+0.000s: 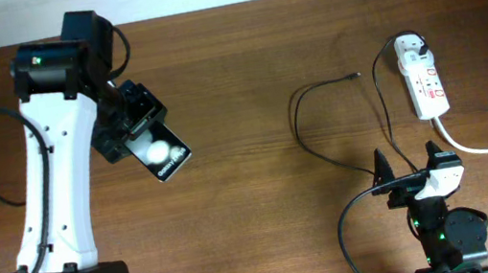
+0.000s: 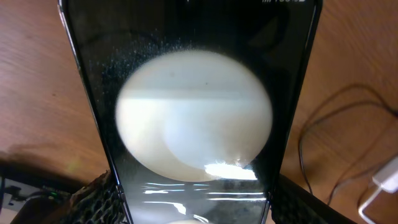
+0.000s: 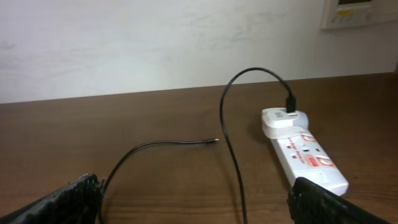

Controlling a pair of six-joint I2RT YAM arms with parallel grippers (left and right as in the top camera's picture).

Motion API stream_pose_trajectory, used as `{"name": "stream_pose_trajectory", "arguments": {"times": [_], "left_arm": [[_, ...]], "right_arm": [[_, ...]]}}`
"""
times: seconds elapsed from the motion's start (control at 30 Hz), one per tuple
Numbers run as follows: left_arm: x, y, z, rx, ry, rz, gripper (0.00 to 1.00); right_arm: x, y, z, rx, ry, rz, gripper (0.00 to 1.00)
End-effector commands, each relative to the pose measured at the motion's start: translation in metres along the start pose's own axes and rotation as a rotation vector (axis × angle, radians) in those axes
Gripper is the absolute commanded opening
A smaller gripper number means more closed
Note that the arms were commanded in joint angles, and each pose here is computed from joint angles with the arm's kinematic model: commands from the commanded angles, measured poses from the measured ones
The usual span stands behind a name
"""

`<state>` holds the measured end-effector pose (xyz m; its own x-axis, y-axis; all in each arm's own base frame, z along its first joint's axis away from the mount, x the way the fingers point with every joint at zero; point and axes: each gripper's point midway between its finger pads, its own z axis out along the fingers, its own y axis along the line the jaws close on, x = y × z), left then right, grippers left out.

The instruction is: Plug charger to phone and switch on socket

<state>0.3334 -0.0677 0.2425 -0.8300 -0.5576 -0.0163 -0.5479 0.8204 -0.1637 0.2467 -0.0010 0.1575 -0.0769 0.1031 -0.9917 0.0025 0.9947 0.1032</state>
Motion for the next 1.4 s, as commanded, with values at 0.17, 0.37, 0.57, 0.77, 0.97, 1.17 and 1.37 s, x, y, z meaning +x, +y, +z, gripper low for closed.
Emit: {"name": "stream_pose_trajectory", "arguments": {"times": [0.17, 0.37, 0.57, 0.77, 0.97, 1.17, 1.37], "left_arm": [[0.025, -0.029, -0.007, 0.078, 0.016, 0.124, 0.56], [0.022, -0.032, 0.005, 0.078, 0.019, 0.126, 0.57], [0.030, -0.045, 0.029, 0.122, 0.077, 0.142, 0.57], [0.038, -0.061, 0.052, 0.200, 0.141, 0.151, 0.57], [0.048, -0.072, 0.059, 0.270, 0.208, 0.143, 0.57], [0.048, -0.083, 0.056, 0.311, 0.235, 0.011, 0.57], [0.045, -0.091, 0.055, 0.313, 0.242, -0.148, 0.59]], "right_arm": [[0.004, 0.075, -0.017, -0.429, 0.153, 0.555, 0.99], [0.011, 0.128, -0.057, -0.754, 0.430, 0.808, 0.99], [-0.019, 0.109, -0.039, -0.653, 0.260, 0.888, 0.99], [-0.019, 0.131, -0.059, -0.739, 0.459, 0.906, 0.90], [-0.075, 0.154, -0.045, -0.830, 0.630, 0.845, 0.84], [-0.057, 0.200, -0.003, -0.769, 0.837, 0.773, 0.99], [-0.029, 0.217, 0.056, -0.720, 0.773, 0.737, 0.82]]}}
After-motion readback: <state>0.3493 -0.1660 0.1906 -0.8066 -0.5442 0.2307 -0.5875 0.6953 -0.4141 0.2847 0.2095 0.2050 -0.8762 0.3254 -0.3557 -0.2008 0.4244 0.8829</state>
